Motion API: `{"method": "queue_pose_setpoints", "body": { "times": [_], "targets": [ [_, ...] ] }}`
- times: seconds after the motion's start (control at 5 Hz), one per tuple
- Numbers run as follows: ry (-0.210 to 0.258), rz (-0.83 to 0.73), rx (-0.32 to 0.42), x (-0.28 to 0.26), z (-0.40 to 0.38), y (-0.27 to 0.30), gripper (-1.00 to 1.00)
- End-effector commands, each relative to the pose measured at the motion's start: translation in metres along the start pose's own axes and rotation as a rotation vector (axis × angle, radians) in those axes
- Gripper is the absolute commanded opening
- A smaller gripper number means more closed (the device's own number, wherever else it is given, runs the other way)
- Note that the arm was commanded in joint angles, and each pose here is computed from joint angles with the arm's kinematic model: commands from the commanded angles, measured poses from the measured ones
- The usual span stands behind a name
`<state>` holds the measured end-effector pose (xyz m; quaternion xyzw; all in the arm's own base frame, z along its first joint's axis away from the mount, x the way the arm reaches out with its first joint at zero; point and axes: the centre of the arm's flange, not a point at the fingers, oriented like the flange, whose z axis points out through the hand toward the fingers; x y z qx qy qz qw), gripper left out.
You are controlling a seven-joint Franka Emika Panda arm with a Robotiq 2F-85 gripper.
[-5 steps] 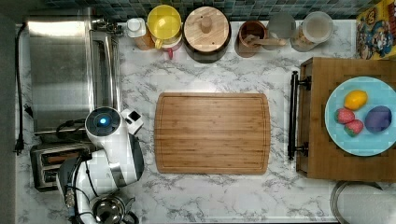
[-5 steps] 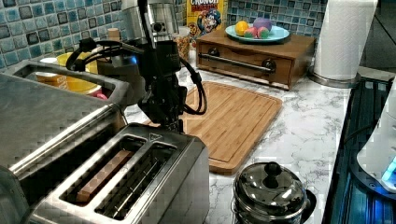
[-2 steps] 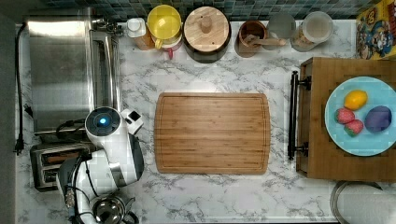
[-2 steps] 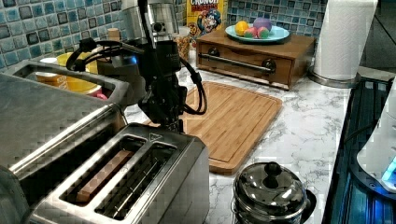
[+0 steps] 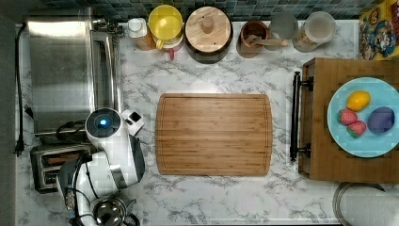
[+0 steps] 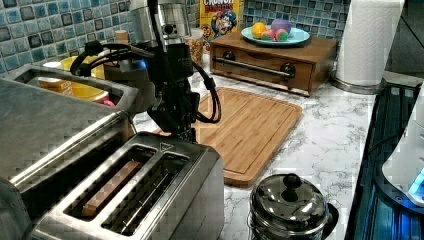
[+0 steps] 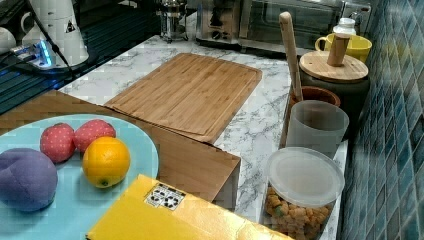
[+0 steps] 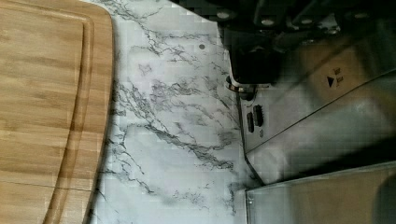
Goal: Turn on the toaster.
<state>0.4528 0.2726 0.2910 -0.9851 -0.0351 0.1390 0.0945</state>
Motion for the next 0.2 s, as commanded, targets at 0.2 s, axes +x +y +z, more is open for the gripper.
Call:
{"method": "queue_pose_setpoints", "body": {
  "times": [0.2],
  "targets": [
    [-0.122,0.089,-0.063,-0.0071,0.0975,0.0559,-1.0]
  ]
}}
